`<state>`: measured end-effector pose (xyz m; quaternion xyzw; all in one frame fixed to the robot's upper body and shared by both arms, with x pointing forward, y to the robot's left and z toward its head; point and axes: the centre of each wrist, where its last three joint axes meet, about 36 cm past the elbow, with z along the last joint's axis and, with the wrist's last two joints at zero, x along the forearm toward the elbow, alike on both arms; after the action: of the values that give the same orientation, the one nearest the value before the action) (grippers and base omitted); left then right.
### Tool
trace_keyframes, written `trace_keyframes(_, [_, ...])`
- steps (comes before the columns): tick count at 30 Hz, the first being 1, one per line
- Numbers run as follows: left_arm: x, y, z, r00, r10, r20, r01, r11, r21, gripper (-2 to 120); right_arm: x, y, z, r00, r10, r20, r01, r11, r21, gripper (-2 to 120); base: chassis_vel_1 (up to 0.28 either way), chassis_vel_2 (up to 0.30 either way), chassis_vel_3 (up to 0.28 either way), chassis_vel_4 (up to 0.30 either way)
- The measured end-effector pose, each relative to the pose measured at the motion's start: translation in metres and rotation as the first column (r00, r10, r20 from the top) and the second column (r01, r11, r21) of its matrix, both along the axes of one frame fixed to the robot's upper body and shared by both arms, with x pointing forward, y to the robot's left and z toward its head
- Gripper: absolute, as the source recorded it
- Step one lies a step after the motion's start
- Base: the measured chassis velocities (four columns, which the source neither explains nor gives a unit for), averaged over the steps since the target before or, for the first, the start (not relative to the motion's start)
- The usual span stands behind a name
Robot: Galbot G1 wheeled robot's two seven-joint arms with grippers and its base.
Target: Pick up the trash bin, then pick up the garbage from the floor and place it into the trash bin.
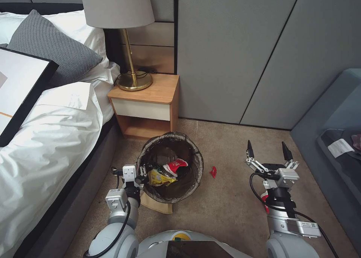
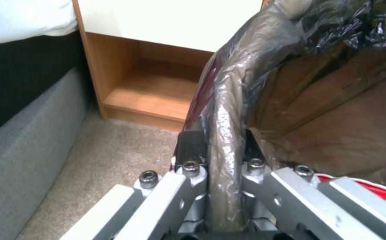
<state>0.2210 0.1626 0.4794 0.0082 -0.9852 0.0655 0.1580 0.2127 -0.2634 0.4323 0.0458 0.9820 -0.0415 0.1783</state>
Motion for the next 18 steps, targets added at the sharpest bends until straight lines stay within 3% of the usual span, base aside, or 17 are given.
trace_keyframes(18, [0.0, 0.0, 0.0, 1.0, 0.0, 0.0, 0.0, 1.0, 0.0, 2, 0.0045, -0.0039, -0.0012, 1.0, -0.013, -0.001, 0.013, 1.0, -0.013, 100, 0.0, 0.0, 0.0, 0.0])
